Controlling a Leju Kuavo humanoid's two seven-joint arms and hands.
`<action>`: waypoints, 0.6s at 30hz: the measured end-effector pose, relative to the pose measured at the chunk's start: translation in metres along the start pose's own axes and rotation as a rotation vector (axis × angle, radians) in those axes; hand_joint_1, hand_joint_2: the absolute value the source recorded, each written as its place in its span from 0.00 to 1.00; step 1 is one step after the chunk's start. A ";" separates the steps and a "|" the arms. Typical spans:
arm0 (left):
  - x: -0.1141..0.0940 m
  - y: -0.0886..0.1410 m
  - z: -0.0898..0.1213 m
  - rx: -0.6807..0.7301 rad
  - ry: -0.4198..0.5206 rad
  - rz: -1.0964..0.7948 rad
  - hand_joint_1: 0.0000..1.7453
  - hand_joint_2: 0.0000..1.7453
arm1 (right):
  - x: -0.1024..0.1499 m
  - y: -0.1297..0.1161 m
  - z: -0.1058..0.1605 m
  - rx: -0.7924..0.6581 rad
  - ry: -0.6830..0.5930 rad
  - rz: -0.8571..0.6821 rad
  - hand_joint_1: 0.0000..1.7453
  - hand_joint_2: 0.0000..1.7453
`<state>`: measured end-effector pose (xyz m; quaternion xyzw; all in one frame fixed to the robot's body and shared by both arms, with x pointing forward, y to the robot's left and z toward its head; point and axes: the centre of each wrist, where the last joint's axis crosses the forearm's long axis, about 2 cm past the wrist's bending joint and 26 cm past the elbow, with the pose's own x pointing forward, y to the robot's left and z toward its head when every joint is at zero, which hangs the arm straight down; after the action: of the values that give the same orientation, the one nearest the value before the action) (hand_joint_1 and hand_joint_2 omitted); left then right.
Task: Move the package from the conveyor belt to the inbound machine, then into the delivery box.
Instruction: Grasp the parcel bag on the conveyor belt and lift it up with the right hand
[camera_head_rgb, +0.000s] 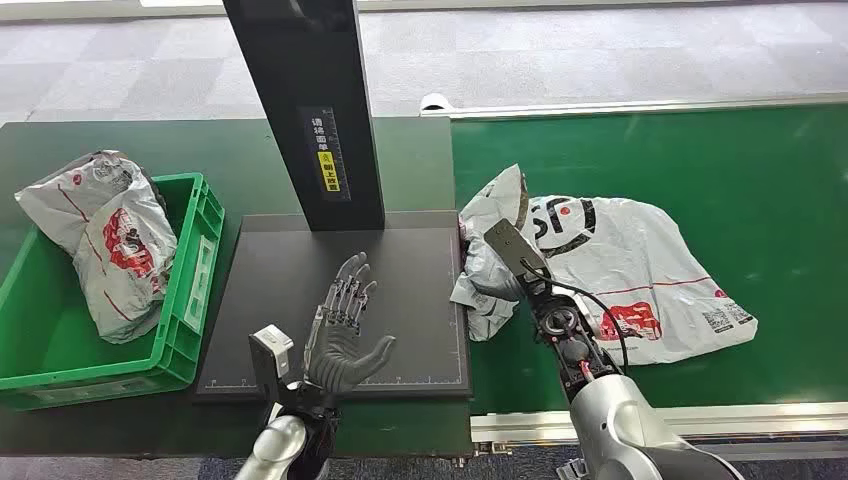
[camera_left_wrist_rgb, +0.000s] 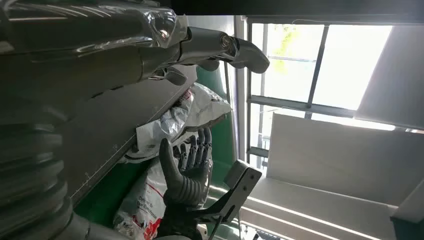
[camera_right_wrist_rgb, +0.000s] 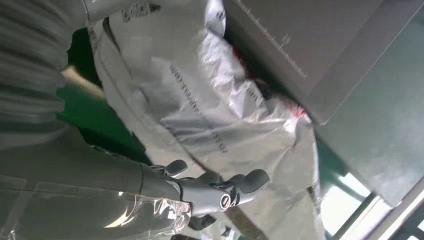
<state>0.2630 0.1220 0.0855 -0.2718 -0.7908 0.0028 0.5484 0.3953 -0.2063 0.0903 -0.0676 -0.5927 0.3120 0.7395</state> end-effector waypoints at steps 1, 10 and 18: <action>0.000 0.000 0.000 0.000 0.000 0.000 0.00 1.00 | 0.001 0.003 0.000 0.009 -0.010 -0.001 0.00 1.00; 0.000 0.000 0.000 0.002 0.004 0.000 0.00 1.00 | 0.018 0.038 0.000 0.102 -0.057 0.000 0.00 1.00; 0.001 0.001 -0.001 0.003 0.007 0.001 0.00 1.00 | 0.003 0.059 0.010 0.147 0.064 -0.057 1.00 1.00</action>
<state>0.2642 0.1231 0.0859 -0.2715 -0.7888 0.0033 0.5515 0.3635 -0.1603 0.0680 -0.0063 -0.5457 0.3313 0.7697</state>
